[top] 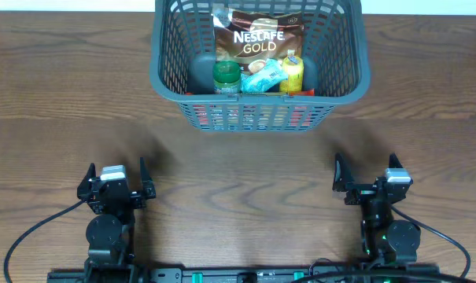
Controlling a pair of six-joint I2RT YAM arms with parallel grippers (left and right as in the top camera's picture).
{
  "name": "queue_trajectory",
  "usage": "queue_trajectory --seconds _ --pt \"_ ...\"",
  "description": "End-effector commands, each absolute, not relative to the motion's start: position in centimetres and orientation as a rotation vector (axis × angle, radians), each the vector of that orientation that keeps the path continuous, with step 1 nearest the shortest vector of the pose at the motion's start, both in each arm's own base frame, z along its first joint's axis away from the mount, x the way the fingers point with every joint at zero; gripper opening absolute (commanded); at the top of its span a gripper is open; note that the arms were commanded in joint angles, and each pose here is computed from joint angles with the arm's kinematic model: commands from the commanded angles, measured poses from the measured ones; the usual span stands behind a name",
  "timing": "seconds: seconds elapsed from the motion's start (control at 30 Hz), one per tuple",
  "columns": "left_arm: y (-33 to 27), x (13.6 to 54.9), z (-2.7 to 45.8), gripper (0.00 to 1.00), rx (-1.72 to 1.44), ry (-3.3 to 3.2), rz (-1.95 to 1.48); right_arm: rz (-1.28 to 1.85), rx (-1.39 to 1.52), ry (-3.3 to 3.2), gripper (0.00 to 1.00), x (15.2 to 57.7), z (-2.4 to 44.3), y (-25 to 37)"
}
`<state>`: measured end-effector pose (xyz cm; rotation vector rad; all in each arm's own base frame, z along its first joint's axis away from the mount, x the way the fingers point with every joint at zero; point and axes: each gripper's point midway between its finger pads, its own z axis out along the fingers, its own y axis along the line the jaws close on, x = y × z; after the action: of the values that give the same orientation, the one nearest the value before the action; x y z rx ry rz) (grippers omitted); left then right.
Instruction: Pack container
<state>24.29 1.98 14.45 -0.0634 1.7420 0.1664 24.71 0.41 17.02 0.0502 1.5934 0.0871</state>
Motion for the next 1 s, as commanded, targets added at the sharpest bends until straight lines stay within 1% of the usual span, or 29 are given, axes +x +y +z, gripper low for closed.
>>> queue_trajectory --seconds 0.0,0.33,0.47,0.97 --pt "2.2 24.2 12.9 0.98 -0.059 1.775 0.186 0.088 0.013 1.586 0.99 24.7 17.1 0.9" --pt "2.2 24.2 12.9 0.98 -0.059 1.775 0.186 0.09 0.014 1.594 0.99 24.7 16.9 1.0" --pt "2.2 24.2 12.9 0.98 -0.059 1.775 0.186 0.09 0.016 1.645 0.99 24.6 15.7 0.9" --pt "2.2 24.2 12.9 0.99 -0.059 1.775 0.186 0.089 0.016 1.642 0.99 24.6 15.8 0.9"
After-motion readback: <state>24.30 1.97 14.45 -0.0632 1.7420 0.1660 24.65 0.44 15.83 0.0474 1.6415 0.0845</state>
